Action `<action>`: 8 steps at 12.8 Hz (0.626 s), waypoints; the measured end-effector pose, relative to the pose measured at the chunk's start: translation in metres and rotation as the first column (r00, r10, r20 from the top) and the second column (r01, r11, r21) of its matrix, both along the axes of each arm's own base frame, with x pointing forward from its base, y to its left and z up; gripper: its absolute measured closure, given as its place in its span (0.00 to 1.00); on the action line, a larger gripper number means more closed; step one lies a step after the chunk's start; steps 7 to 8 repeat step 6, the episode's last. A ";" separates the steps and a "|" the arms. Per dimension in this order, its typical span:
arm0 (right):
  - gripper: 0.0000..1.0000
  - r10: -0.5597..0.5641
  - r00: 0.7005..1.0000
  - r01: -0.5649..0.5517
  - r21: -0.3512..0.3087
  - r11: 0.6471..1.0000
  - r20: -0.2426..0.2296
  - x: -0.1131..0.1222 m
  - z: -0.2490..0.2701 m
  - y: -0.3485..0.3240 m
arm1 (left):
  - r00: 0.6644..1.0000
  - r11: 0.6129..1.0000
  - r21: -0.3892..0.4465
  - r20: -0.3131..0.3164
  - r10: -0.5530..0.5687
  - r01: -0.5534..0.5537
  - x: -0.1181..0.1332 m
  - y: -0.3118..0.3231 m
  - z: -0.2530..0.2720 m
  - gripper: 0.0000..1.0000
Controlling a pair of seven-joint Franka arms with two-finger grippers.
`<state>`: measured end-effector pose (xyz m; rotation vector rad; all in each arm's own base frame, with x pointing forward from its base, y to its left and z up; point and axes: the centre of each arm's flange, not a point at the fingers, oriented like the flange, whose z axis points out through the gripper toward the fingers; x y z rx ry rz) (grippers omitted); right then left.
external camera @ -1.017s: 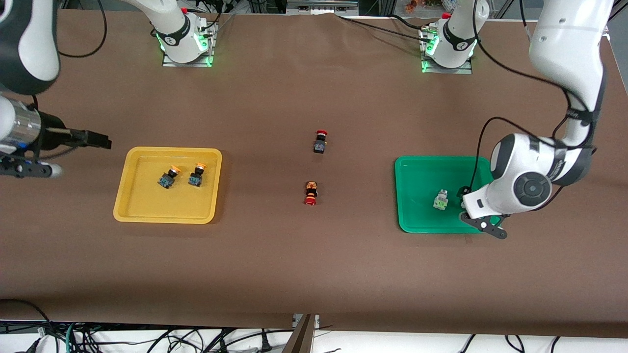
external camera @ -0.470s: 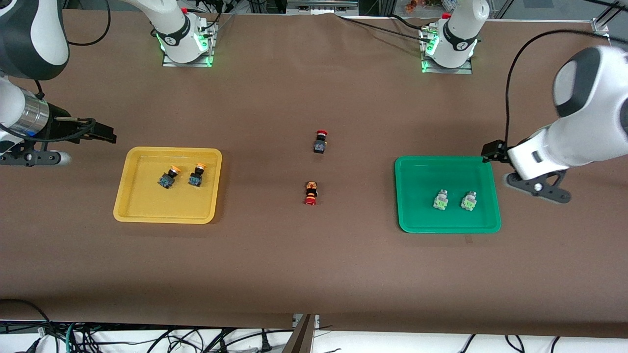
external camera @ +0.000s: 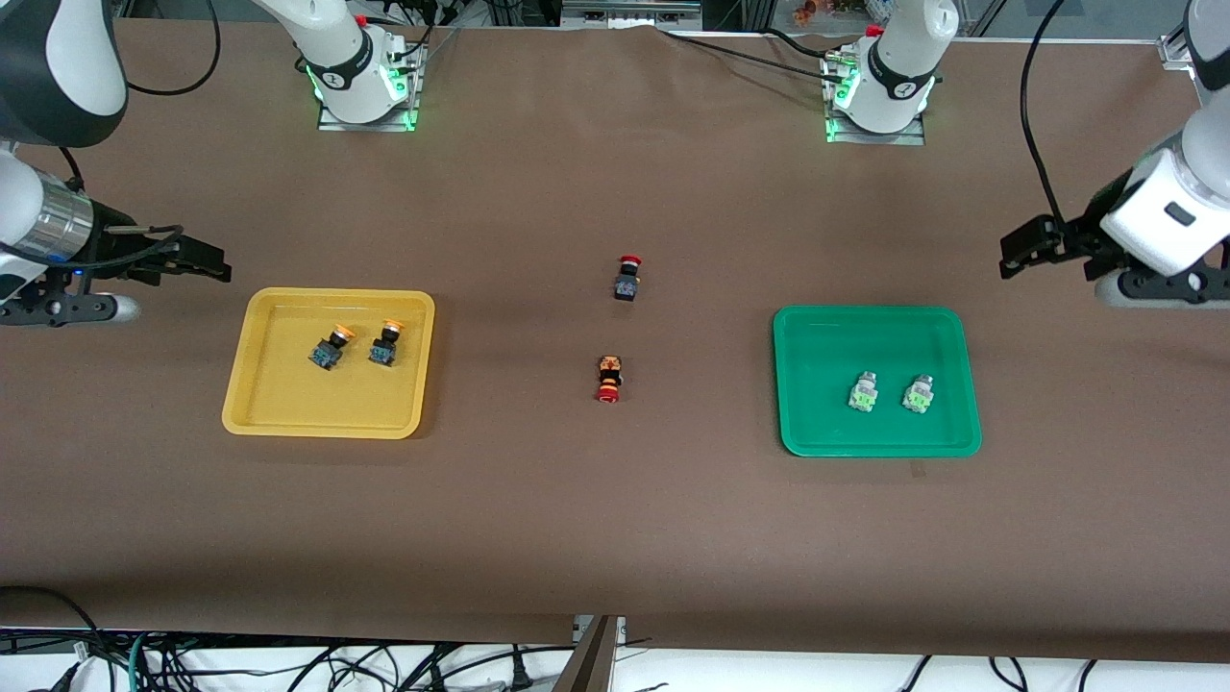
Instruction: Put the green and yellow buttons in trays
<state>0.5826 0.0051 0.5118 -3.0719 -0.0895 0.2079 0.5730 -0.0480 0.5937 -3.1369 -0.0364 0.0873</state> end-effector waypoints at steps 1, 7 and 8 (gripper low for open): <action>0.00 0.014 1.000 -0.014 -0.015 1.000 -0.004 -0.002 0.003 0.002 | 1.000 1.000 0.002 -0.007 0.003 -0.003 -0.004 -0.001 -0.003 0.00; 0.00 0.021 1.000 -0.022 -0.067 0.998 -0.010 -0.011 0.016 -0.007 | 0.999 1.000 0.005 -0.029 0.019 -0.019 -0.003 0.007 -0.017 0.00; 0.00 0.021 1.000 -0.022 -0.067 0.998 -0.010 -0.011 0.016 -0.007 | 0.999 1.000 0.005 -0.029 0.019 -0.019 -0.003 0.007 -0.017 0.00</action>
